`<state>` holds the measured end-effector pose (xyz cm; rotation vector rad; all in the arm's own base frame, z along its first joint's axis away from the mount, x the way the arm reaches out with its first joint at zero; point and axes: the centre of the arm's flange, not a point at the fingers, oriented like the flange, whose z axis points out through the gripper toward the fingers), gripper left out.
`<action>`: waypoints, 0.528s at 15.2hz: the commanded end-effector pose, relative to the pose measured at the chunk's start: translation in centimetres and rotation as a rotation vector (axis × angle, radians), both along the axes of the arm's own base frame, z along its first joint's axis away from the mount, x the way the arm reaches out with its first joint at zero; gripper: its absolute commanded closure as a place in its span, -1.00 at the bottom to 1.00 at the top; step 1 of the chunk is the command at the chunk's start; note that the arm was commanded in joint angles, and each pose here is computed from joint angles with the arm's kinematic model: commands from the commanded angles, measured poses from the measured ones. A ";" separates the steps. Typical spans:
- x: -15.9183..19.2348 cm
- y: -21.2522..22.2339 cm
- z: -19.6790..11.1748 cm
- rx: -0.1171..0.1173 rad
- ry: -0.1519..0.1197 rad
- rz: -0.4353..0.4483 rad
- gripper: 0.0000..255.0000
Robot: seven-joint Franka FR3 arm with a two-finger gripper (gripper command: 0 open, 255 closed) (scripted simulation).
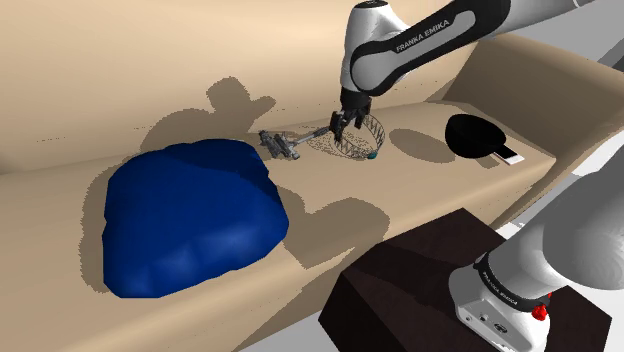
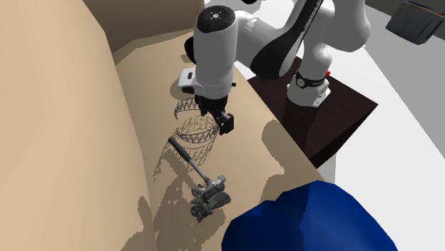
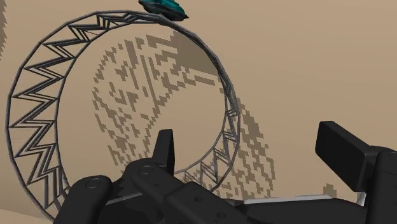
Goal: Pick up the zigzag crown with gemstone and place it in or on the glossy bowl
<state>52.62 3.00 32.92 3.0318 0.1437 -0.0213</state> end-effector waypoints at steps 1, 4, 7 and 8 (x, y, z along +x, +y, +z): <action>0.6 0.0 -1.5 -0.003 0.001 0.002 -1.00; 0.6 -0.2 -3.1 -0.003 0.001 0.002 -1.00; 0.5 -0.3 -4.4 -0.003 0.001 0.002 -1.00; 0.5 -0.3 -4.4 -0.003 0.001 0.002 -1.00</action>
